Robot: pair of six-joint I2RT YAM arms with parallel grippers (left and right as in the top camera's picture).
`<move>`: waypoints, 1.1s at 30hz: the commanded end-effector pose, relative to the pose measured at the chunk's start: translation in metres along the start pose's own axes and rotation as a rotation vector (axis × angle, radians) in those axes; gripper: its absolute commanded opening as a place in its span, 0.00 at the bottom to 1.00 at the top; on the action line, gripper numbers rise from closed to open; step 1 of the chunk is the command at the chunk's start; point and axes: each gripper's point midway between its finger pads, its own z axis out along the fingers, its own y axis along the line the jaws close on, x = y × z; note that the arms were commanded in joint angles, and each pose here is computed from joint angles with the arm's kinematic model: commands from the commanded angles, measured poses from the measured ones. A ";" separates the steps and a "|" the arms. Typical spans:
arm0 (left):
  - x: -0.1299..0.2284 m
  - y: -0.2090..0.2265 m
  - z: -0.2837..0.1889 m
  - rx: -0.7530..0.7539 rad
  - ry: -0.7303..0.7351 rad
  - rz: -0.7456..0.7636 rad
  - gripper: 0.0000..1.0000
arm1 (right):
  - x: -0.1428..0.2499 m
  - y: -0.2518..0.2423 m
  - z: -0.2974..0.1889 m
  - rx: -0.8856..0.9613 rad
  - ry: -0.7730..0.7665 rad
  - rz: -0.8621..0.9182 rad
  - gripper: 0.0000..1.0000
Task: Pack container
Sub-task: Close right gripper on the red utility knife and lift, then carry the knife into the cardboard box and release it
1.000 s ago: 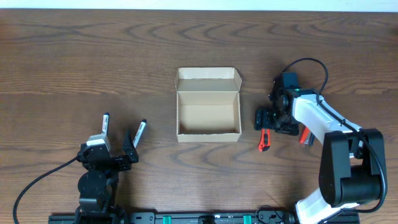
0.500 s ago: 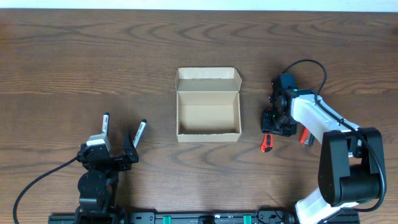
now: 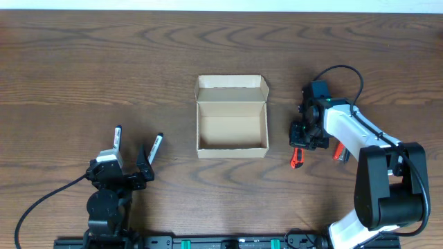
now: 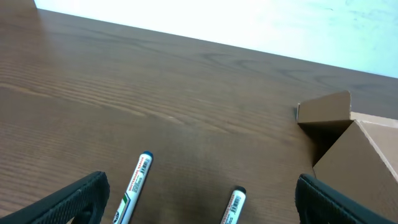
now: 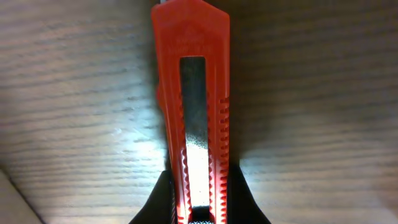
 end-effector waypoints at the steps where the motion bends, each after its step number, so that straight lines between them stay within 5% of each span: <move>1: 0.012 0.002 0.003 -0.001 0.028 0.012 0.95 | 0.010 0.019 0.010 -0.073 0.040 -0.042 0.01; 7: 0.012 0.002 0.003 -0.001 0.028 0.012 0.95 | -0.037 0.043 -0.074 -0.146 -0.202 -0.104 0.01; 15: 0.012 0.001 0.003 0.000 0.028 0.012 0.95 | -0.046 0.105 -0.209 -0.240 -0.596 -0.478 0.01; 25: 0.012 0.001 0.003 0.003 0.029 0.012 0.95 | 0.045 0.188 -0.190 -0.405 -0.483 -1.259 0.01; 33: 0.012 0.001 0.003 0.003 0.029 0.012 0.95 | 0.038 0.192 -0.166 -0.272 -0.470 -1.409 0.01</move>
